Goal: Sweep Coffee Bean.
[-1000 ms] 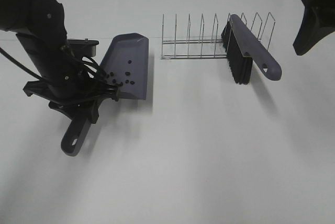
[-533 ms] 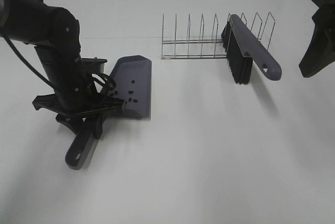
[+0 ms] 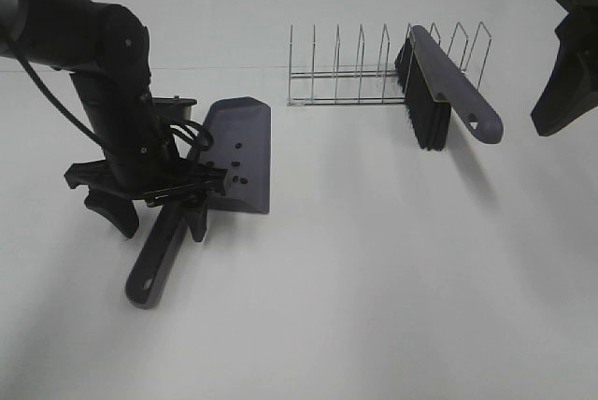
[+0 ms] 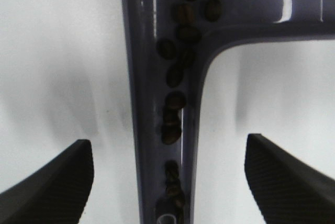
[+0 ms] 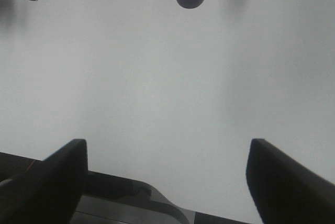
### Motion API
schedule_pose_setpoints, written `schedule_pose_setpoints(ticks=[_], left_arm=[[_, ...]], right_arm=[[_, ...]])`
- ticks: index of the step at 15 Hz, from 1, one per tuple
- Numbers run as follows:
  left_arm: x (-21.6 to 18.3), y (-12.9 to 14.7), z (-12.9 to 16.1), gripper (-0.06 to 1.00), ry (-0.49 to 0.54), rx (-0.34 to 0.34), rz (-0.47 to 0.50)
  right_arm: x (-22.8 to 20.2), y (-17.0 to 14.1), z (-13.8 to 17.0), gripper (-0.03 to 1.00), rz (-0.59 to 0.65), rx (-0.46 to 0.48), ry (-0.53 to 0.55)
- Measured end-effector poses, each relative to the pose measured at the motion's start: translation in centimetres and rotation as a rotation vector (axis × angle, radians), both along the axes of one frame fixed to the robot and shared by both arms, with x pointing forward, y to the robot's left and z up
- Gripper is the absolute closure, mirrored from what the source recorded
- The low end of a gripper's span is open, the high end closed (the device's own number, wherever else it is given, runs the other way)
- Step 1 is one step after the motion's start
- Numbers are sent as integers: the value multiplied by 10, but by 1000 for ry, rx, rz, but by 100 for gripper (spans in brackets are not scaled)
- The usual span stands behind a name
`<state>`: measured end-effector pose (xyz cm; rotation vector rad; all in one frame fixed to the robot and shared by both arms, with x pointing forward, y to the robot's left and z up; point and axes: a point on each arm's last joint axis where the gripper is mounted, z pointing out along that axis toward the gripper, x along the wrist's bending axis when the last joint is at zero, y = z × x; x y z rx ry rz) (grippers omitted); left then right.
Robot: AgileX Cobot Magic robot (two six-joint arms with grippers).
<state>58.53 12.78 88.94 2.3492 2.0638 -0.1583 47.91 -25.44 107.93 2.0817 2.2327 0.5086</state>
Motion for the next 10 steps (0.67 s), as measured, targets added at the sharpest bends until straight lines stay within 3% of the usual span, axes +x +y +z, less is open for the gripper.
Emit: schedule_pose_setpoints(ticks=[3,6,8,9,10], left_arm=[[4,-3,19,16,49,12,-23],[5,3,52,16,-2,57,-66],[1,17,89,16,-90,155,-87],[-3,32,123,16,-205,246,-85],[-9,38,139,16,-256,263,-76]], right_arm=[[0,0,0,24,4,0,-1],[0,0,0,24,4,0,-2],[-1,0,0,24,8,-1,5],[-3,-1,0,24,18,-14,26],[-5,-1,1,24,19,-16,27]])
